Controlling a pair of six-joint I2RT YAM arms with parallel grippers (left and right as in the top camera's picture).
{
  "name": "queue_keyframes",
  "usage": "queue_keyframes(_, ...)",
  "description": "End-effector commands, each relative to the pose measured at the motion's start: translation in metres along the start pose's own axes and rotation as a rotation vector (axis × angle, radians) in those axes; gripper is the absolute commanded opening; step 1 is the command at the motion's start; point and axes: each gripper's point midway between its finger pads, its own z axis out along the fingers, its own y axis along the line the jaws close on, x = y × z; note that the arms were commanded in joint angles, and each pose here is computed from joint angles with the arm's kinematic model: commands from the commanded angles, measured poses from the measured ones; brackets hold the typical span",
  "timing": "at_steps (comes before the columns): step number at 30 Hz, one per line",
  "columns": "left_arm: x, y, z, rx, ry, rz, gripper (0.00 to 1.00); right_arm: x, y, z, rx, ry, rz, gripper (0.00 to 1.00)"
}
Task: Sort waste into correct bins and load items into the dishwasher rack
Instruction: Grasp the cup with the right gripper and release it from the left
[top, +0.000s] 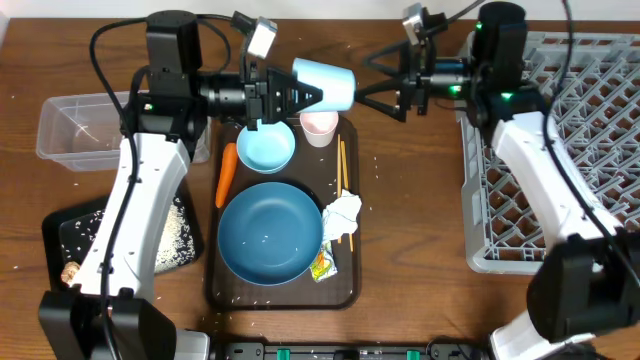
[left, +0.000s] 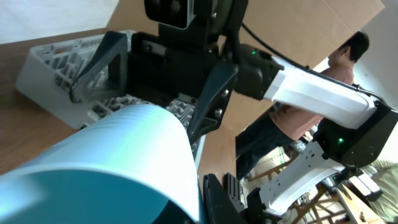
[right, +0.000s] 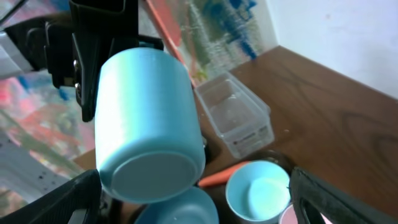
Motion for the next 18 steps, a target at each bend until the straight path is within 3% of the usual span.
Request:
queue_keyframes(1,-0.005,-0.014,0.0,0.038,0.002,0.034,0.06,0.001,0.009,0.016,-0.076,0.015,0.071,0.88)
queue_keyframes(7,-0.005,-0.012,0.0,0.035,0.002,0.031,0.06,-0.003,0.022,0.032,-0.131,0.016,0.033,0.83)
queue_keyframes(18,-0.005,-0.012,0.0,0.035,0.002,0.031,0.06,-0.003,0.029,0.038,-0.155,0.024,0.029,0.58)
